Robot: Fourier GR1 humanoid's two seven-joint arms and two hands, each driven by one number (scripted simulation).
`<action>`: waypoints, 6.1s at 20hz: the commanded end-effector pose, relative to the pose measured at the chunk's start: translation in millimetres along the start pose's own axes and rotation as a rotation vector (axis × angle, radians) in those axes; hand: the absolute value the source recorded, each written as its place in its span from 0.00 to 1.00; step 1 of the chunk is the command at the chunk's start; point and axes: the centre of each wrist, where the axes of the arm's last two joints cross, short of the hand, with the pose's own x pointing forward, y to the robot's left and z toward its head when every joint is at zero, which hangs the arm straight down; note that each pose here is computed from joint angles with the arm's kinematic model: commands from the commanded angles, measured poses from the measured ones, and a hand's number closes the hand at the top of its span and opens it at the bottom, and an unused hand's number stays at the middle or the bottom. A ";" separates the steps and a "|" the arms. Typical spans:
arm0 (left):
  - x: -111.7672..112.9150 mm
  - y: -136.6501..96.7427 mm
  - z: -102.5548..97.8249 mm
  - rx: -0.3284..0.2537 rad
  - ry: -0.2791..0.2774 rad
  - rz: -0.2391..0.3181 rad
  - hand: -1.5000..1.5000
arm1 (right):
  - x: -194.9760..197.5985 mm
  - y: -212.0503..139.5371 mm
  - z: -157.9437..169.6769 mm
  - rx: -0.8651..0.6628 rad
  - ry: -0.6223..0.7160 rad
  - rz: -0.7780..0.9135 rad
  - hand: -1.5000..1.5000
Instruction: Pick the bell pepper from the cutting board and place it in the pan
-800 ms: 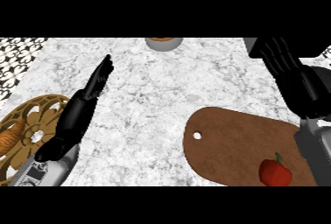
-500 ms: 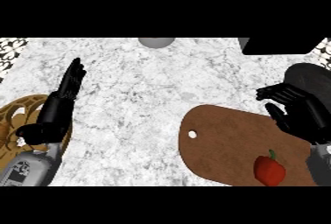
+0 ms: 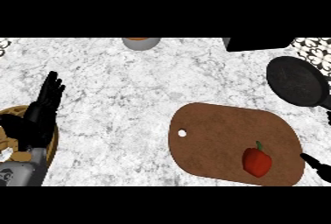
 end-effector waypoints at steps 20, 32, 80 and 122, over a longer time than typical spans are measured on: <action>3.3 -30.1 -28.2 -0.087 -0.007 0.027 0.50 | 206.8 -64.6 18.3 0.159 0.162 0.492 0.00; 8.0 -20.1 -18.5 -0.061 -0.006 0.023 0.50 | 218.2 -7.3 37.9 0.334 0.226 0.450 0.00; -7.9 4.6 -24.0 -0.063 0.007 0.036 0.50 | 111.8 82.1 -5.9 0.593 0.524 0.735 0.00; 11.3 -26.6 -24.9 -0.099 -0.024 0.024 0.50 | 187.1 219.8 -130.5 -0.082 0.394 0.791 1.00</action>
